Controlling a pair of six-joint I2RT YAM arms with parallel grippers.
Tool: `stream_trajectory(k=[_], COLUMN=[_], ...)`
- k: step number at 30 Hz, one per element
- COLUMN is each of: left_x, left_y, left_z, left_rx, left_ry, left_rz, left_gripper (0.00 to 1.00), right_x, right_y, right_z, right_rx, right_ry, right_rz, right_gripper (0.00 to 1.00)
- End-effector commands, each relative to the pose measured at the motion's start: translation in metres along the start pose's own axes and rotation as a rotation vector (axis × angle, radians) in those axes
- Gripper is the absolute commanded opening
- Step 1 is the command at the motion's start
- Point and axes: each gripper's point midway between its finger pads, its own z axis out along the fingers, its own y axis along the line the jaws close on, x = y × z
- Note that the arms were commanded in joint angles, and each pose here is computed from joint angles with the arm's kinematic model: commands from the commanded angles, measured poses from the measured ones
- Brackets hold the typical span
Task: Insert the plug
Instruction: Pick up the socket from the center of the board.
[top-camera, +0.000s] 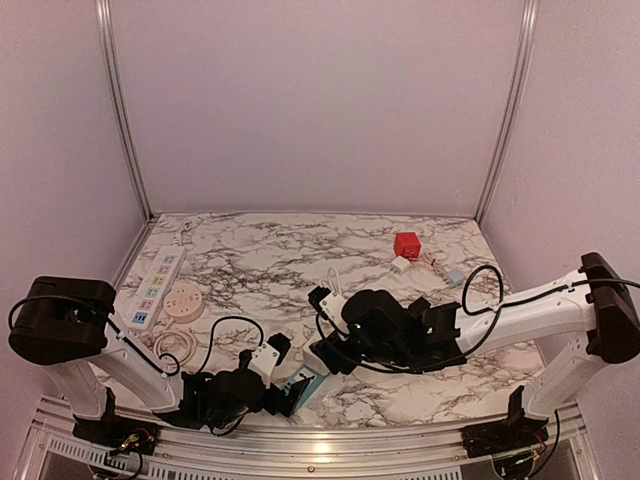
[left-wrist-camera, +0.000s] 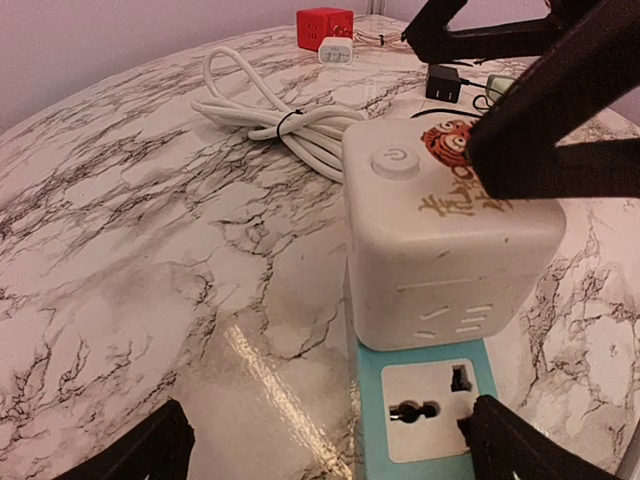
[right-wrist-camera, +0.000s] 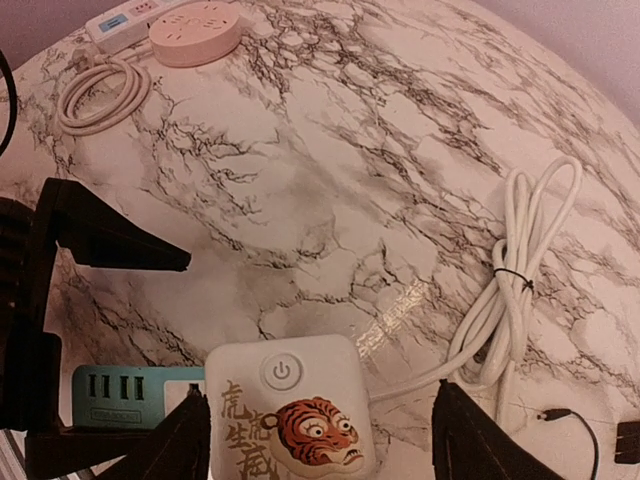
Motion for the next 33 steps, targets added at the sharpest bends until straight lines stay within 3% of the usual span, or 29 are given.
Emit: stream_trajectory(k=[1,24,33], left_x=[0.04,0.031,0.03], left_y=[0.01,0.014,0.0], left_z=[-0.001,-0.011,-0.01], left_rx=[-0.015,-0.007,0.074], left_ry=[0.128,0.09,0.075], left_rz=[0.11,0.087,0.072], left_gripper=[0.99,0.99,0.99], right_x=[-0.017,-0.028,-0.031], right_y=[0.006,-0.001,-0.006], right_z=[-0.005,-0.019,-0.025], right_rx=[-0.002,0.006,0.021], right_ry=[-0.029,-0.09,-0.113], right_rz=[-0.008,0.016,0.028], right_gripper=[0.7,0.71,0.71])
